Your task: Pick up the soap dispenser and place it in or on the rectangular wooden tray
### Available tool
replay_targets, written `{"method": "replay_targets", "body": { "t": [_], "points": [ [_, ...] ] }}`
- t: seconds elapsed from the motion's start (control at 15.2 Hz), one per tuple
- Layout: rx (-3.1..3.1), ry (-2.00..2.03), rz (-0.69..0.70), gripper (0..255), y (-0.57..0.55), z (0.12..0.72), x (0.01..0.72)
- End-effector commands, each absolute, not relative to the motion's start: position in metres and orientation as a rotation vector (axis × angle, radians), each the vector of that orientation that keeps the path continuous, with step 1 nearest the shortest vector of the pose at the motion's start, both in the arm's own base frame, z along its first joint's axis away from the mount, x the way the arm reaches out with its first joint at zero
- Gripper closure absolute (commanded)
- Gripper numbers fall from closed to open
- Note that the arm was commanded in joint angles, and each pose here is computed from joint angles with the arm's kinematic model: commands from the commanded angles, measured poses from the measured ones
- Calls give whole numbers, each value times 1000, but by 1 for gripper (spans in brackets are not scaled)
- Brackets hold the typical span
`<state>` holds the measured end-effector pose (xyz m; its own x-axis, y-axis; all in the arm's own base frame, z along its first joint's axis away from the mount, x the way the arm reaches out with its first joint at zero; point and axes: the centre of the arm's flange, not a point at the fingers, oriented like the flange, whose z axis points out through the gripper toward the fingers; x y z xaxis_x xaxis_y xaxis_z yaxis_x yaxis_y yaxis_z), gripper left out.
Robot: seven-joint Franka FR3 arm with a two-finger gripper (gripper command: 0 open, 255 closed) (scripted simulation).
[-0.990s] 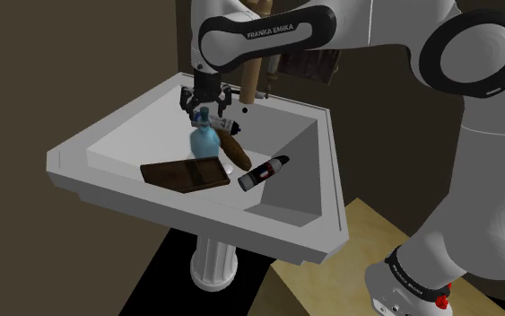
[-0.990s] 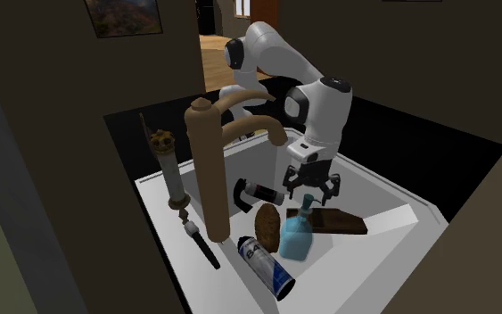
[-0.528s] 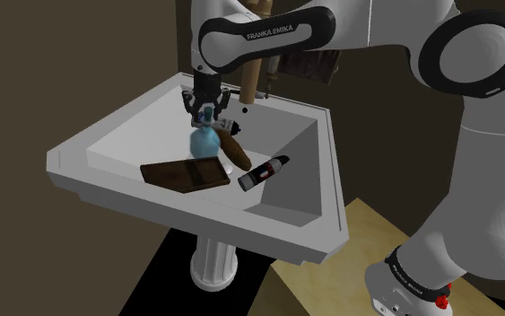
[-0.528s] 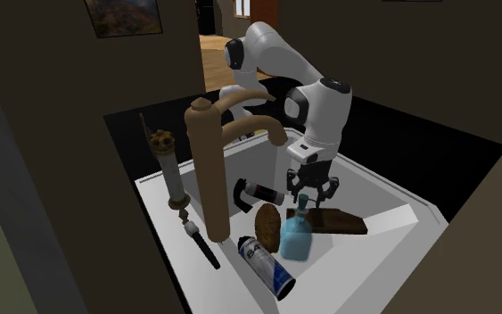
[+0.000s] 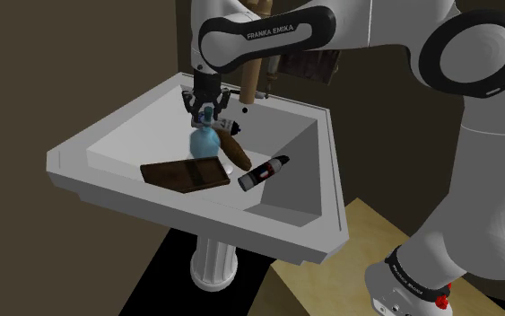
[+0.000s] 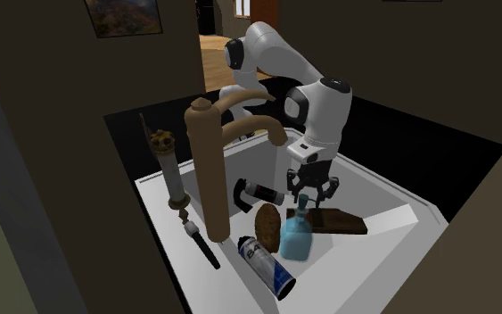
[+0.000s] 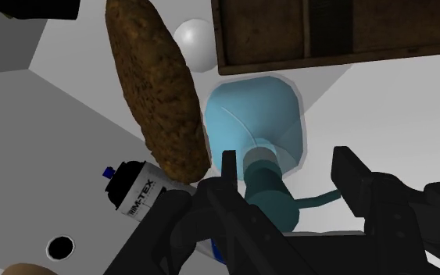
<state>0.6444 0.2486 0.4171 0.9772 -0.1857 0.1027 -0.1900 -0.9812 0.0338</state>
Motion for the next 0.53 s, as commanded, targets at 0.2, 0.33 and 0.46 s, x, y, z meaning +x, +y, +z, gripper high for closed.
{"method": "replay_targets", "body": {
  "t": [0.2, 0.33, 0.46],
  "points": [
    [3079, -293, 152, 255, 248, 432, 645],
    [3079, -293, 152, 255, 248, 443, 645],
    [3079, -293, 152, 255, 248, 453, 645]
  ]
}}
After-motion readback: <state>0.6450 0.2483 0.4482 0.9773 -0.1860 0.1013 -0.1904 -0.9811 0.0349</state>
